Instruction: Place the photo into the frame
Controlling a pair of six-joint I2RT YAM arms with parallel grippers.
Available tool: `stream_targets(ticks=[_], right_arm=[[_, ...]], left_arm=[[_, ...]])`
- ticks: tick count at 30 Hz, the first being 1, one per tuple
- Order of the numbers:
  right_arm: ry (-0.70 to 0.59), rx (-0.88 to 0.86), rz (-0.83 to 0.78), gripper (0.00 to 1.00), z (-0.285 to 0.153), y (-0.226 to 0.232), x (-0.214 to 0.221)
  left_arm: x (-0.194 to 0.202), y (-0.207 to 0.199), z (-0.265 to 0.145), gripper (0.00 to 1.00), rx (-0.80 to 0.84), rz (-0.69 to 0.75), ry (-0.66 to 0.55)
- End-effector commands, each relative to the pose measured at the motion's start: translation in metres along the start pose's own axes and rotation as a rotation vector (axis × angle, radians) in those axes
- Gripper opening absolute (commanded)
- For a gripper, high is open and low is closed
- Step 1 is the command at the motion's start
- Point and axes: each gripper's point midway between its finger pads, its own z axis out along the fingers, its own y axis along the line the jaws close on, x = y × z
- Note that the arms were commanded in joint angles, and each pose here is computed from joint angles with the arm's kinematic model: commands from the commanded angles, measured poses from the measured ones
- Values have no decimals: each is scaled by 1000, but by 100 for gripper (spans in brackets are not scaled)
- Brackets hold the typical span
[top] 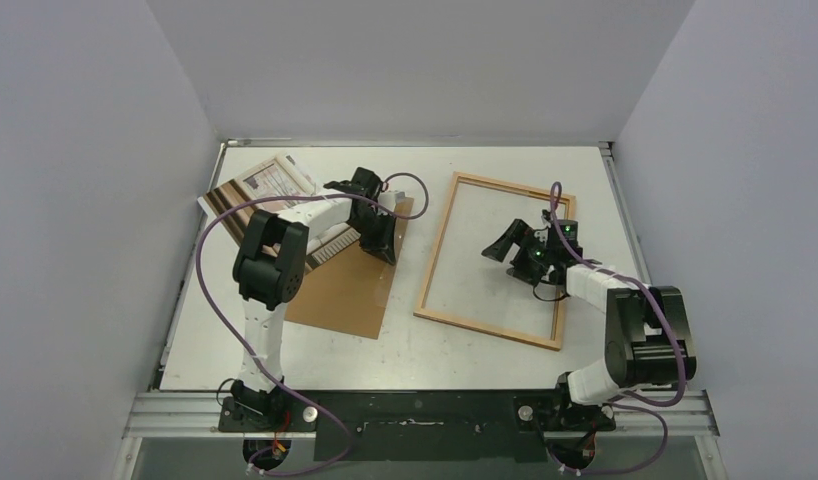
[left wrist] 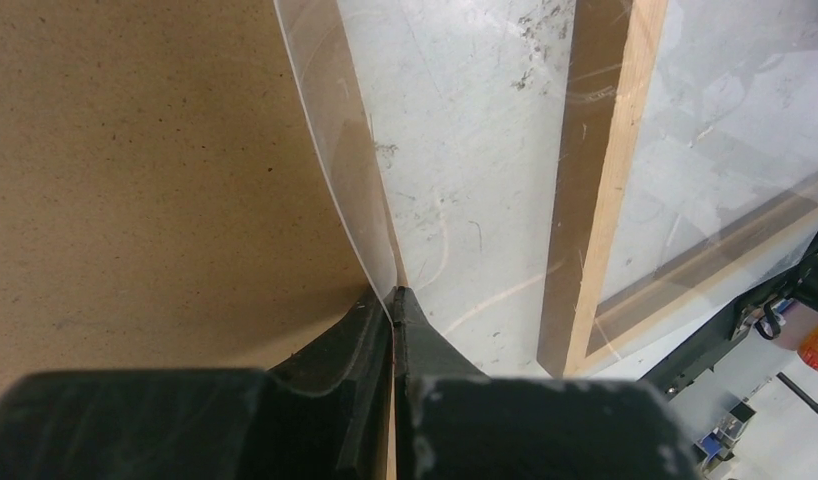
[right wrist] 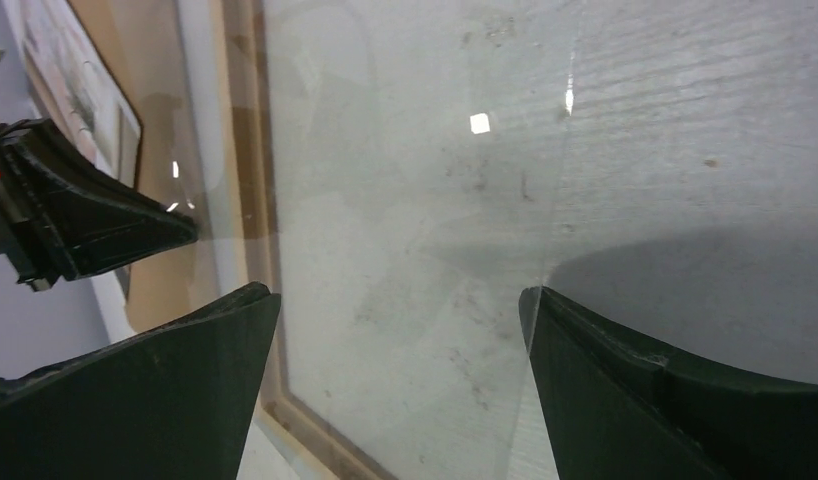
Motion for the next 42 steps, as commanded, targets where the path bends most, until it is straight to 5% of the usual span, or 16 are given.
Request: stream_targets(ticks=[1,7,13,16,21,24,42], right_arm=[[-27,-197,-10,92,1,38,-7],[-40,-293,14,64,-5,58,-11],[-52,-325,35,26,-10,65,-14],[-64,-327,33,14,-13,67,-17],[-103,-264,3,9,-23,61,-21],[-132,-208,-27,6,-32,52,-28],[-226,218,-48,5,-83,-39,-59]], left_arm=[[-6,4,-13,1,-23,26,-20],[-10,-3,-19,8,50,-3,-20],[-12,-11,-28,36,127,-23,-19],[-13,-14,-34,49,151,-19,-25],[-25,-6,-53,81,119,-16,-82],[-32,0,-64,87,92,-7,-125],[-34,-44,-25,87,12,165,-103]])
